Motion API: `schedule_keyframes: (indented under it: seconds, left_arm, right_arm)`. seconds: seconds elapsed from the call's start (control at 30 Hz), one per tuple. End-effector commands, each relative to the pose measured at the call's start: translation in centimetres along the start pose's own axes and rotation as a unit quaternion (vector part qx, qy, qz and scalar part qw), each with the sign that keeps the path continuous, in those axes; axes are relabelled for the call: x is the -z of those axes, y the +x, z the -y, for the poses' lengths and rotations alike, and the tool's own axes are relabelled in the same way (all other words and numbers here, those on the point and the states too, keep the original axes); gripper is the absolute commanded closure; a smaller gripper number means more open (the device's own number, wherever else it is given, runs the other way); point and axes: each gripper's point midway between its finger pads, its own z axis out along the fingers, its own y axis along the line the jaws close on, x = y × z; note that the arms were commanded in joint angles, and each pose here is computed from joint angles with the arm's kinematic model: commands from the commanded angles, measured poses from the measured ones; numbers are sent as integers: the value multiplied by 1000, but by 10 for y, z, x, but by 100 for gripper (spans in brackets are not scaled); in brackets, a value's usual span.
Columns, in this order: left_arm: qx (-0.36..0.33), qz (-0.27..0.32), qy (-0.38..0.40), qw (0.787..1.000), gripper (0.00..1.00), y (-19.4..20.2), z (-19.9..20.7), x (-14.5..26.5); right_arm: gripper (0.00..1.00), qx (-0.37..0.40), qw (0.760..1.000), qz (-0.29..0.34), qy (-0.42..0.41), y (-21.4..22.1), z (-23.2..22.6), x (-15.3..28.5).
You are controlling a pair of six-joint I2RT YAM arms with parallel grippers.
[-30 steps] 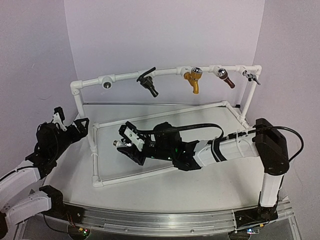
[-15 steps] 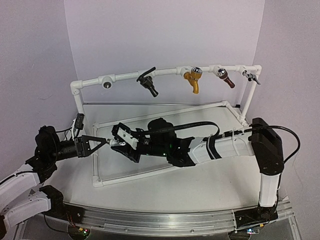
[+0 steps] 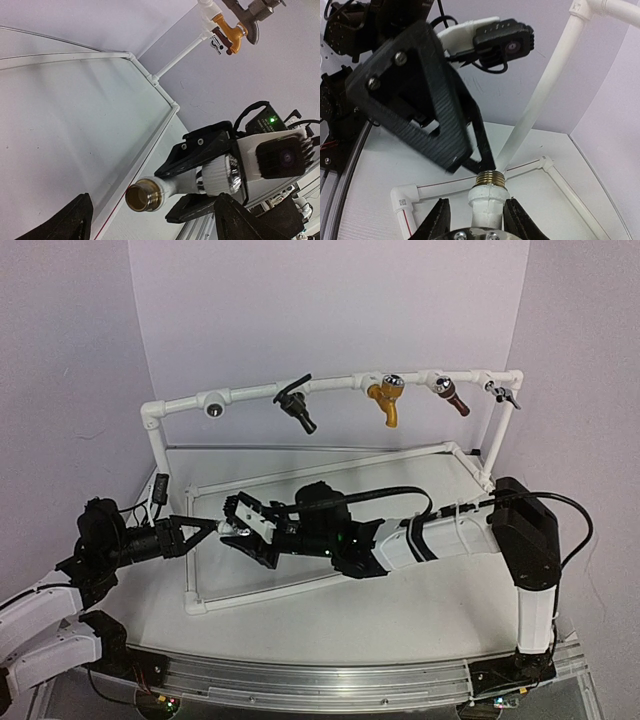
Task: Install the water faucets
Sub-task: Pass from the right arm to the left
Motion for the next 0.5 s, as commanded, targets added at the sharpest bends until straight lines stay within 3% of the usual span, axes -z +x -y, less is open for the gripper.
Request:
schedule_keyframes:
  seconds: [0.0, 0.1, 0.27, 0.47]
  left_arm:
    - [-12, 29, 10, 999, 17, -12, 6, 1]
    - [2, 3, 47, 999, 32, -6, 14, -6]
    - [13, -19, 56, 998, 35, 1, 12, -10]
    - [9, -12, 67, 998, 52, -5, 19, -10]
  right_arm:
    - [100, 5, 999, 53, -7, -36, 0, 8]
    - [100, 3, 998, 57, -1, -36, 3, 4]
    - [100, 0, 997, 76, 5, -46, 7, 0]
    - [100, -4, 996, 85, -16, -49, 0, -4]
